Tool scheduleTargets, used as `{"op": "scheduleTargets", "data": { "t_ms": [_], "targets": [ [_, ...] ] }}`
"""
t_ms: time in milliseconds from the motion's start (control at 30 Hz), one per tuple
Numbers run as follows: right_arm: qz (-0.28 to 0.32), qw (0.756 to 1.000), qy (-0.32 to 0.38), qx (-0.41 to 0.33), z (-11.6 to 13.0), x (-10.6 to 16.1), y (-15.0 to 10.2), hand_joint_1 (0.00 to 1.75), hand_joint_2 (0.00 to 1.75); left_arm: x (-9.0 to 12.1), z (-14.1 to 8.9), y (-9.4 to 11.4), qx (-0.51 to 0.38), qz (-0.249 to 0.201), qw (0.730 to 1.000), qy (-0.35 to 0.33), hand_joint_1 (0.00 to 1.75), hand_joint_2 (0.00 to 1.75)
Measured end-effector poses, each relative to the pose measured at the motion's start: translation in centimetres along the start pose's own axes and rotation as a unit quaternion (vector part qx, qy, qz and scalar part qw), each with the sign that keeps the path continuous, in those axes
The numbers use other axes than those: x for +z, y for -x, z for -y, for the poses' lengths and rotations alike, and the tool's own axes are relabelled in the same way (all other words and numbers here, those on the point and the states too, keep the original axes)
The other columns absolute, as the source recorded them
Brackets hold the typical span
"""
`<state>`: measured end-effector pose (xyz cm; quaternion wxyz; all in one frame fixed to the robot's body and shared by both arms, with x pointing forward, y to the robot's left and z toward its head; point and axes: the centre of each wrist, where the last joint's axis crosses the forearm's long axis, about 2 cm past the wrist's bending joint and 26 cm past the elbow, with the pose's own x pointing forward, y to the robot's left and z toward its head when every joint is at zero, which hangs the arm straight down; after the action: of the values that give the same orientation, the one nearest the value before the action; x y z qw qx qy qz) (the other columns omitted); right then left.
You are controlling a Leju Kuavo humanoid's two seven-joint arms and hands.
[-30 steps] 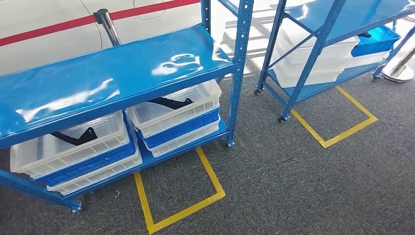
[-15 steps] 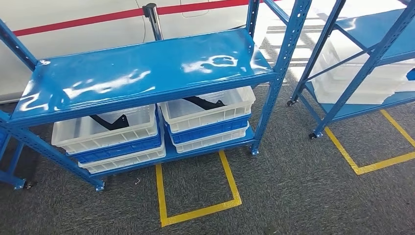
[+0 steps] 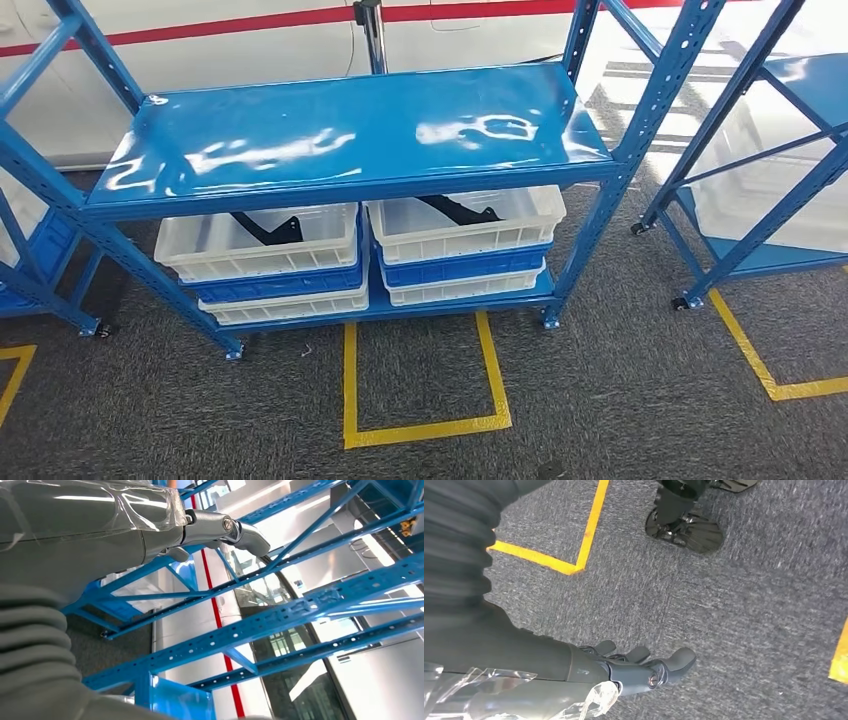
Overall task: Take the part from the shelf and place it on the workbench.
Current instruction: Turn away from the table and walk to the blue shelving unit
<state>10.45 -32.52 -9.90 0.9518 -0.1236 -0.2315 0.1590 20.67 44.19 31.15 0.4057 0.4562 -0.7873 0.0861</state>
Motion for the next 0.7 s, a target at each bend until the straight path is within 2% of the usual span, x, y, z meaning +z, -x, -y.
{"op": "scheduleTargets", "data": {
  "t_ms": [400,600,633,700],
  "targets": [
    [0.0,1.0,-0.001,0.005,-0.3,0.1,0.3,0.0,1.75,0.1,0.6,0.2,-0.002,-0.011,1.0,0.01,0.0,1.75],
    [-0.013,1.0,-0.022,0.005,-1.1,0.6,1.4,0.0,1.75,0.9,1.7,2.8,-0.018,-0.062,0.997,0.05,0.0,1.75],
    [-0.015,1.0,-0.025,0.005,-1.2,0.6,1.5,0.0,1.31,1.1,1.9,3.3,-0.022,-0.072,0.995,0.059,0.0,1.75],
    [-0.018,0.999,-0.03,0.004,-1.4,0.7,1.7,0.0,0.44,1.8,2.2,4.5,-0.03,-0.094,0.992,0.076,0.0,0.87]
  ]
}}
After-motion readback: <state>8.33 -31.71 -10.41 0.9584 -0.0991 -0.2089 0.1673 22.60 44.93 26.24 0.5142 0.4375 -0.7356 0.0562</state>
